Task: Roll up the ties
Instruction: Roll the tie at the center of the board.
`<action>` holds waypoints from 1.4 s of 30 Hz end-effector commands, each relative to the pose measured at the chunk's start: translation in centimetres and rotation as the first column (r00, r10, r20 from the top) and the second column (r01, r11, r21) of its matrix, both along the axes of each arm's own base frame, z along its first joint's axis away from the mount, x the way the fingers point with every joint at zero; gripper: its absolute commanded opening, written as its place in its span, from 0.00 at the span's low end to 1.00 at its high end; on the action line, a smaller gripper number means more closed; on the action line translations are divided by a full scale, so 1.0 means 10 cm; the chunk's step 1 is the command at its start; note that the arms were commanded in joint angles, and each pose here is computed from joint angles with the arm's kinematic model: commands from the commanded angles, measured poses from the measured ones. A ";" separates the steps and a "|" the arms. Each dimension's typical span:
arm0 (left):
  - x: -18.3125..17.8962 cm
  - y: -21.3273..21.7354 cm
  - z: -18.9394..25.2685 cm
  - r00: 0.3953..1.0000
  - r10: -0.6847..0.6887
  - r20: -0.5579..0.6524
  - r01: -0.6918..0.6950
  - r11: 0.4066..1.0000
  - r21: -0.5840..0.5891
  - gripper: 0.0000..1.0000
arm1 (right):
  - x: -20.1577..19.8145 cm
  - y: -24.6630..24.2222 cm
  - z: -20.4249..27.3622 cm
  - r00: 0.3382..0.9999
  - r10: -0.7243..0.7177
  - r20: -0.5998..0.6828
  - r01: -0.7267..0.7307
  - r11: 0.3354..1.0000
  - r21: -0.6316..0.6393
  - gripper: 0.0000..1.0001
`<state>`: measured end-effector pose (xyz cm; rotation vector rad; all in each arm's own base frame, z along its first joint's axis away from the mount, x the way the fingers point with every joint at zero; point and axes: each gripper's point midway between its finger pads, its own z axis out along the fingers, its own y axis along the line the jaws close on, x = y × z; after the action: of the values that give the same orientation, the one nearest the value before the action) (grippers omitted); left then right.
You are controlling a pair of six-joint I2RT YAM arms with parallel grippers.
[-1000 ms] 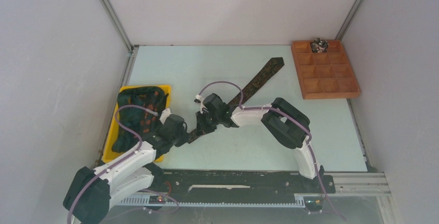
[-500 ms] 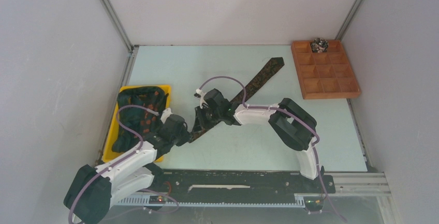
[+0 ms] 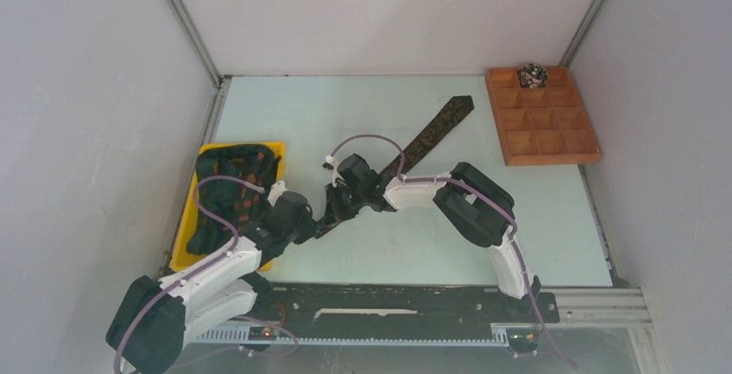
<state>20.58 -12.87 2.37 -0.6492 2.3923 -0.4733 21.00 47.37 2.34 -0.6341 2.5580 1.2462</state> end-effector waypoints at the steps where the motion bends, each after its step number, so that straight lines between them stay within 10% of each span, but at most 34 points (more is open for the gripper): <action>1: -0.09 0.04 -0.07 0.999 -0.017 -0.029 0.018 1.000 0.024 0.00 | 0.05 0.02 -0.12 1.000 0.003 0.018 -0.003 1.000 -0.027 0.02; 15: -0.34 0.20 -0.15 0.999 0.005 -0.048 -0.004 1.000 0.025 0.13 | 0.08 -0.08 -0.25 1.000 -0.007 0.004 0.007 0.998 -0.057 0.00; 24: -0.36 0.37 0.03 0.992 0.129 -0.004 -0.129 0.992 0.011 0.66 | 0.05 -0.05 -0.24 1.000 0.010 0.000 -0.010 0.999 -0.043 0.00; 42: -0.24 0.30 -0.03 0.967 0.256 -0.008 -0.255 0.961 -0.109 0.57 | 0.07 -0.14 -0.31 1.000 0.004 -0.009 -0.005 0.999 -0.040 0.00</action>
<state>17.84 -10.16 2.94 -0.9232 2.2678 -0.5155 21.42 47.33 2.23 -0.6496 2.5425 1.2872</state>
